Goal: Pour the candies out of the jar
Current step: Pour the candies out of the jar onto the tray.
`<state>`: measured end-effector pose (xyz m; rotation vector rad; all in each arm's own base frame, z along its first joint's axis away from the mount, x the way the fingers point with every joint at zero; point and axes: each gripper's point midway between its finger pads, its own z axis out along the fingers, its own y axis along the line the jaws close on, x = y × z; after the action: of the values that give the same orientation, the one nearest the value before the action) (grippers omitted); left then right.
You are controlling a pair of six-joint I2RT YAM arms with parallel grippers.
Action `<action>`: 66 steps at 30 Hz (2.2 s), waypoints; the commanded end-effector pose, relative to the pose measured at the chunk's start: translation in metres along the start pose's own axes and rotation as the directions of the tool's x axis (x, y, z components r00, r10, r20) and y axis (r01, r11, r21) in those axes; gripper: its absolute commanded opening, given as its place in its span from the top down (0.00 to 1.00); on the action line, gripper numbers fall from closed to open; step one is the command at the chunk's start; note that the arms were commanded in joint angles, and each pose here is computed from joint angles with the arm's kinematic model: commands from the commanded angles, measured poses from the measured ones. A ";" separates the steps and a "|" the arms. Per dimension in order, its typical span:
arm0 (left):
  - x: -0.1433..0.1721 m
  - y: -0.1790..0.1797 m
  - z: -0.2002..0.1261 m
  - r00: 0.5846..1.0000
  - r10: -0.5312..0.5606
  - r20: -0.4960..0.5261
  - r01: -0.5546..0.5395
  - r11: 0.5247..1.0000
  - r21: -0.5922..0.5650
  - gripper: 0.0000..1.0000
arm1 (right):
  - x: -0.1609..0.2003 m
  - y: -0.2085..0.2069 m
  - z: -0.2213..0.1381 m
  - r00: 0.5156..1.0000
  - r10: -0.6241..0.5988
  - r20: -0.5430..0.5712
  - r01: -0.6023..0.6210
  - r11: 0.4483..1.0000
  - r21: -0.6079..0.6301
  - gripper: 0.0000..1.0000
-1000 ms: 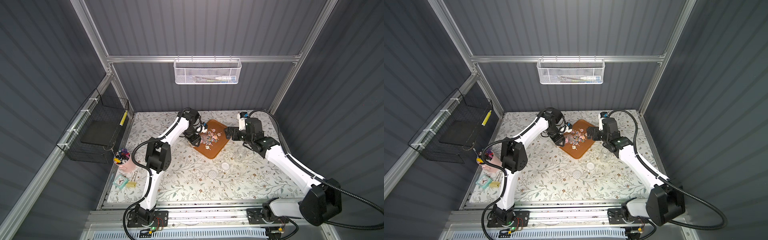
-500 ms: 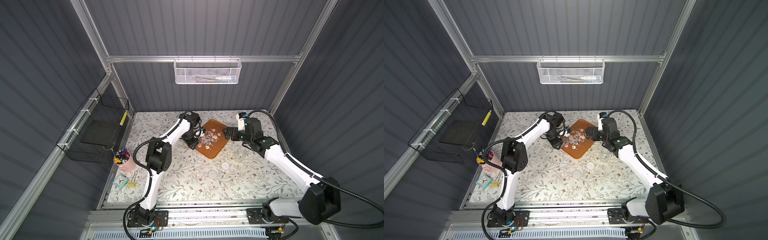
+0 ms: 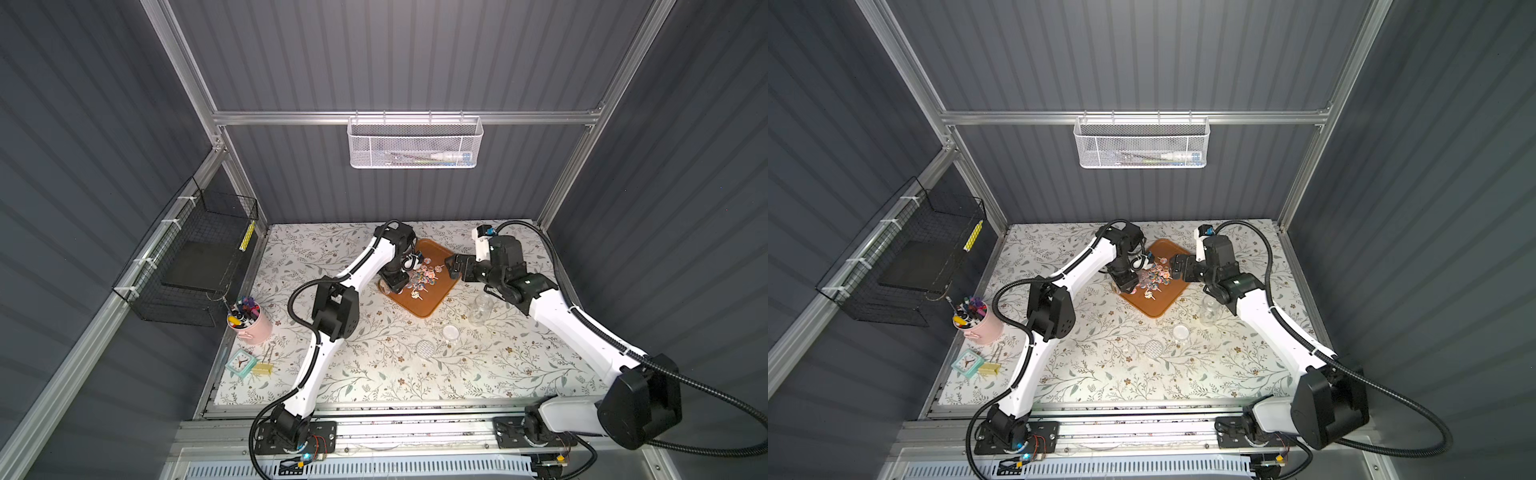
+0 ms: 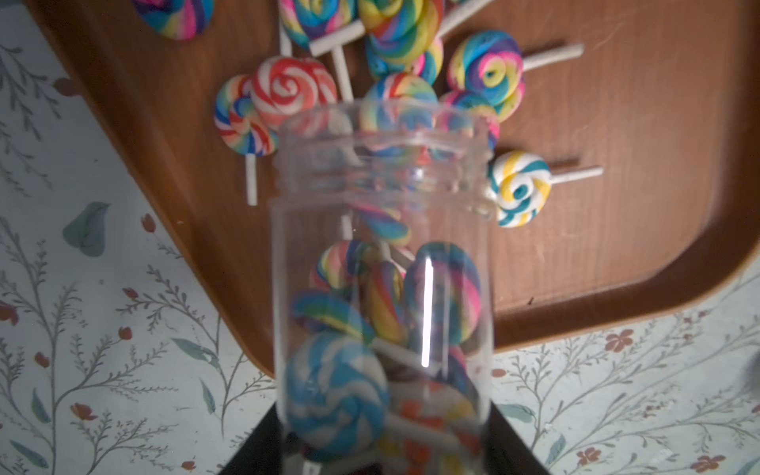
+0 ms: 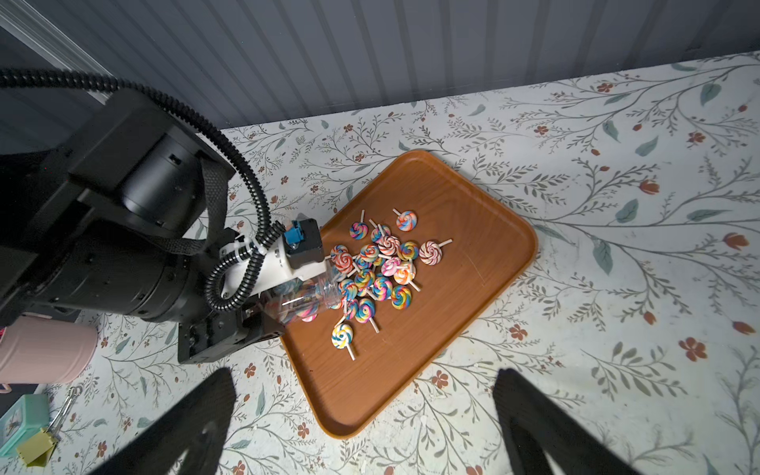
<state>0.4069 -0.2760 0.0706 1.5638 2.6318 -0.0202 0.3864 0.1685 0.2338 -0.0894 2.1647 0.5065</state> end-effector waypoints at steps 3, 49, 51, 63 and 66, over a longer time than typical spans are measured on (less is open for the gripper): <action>0.020 -0.023 -0.041 1.000 0.012 0.029 -0.013 0.999 0.030 1.00 | 0.001 0.002 -0.002 1.000 0.016 -0.001 -0.016 1.000 -0.019 0.01; -0.026 0.034 -0.051 0.894 0.356 -0.273 -0.446 0.769 -0.458 1.00 | 0.003 0.012 -0.002 1.000 0.016 -0.023 -0.017 0.997 -0.075 0.01; -0.034 0.040 -0.050 0.894 0.372 -0.249 -0.447 0.759 -0.473 1.00 | 0.002 0.012 -0.002 1.000 0.015 -0.020 -0.016 0.997 -0.073 0.01; -0.060 0.054 -0.043 0.867 0.417 -0.271 -0.496 0.681 -0.539 1.00 | 0.003 0.008 -0.009 1.000 0.003 -0.006 -0.004 0.999 -0.052 0.01; -0.064 0.049 -0.056 0.883 0.413 -0.223 -0.462 0.676 -0.574 1.00 | 0.003 0.007 -0.010 1.000 -0.001 -0.003 0.001 0.999 -0.047 0.01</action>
<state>0.4816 -0.3001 0.1097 1.8101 1.9998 0.8393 0.3772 0.1768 0.2332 -0.1137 2.1750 0.5817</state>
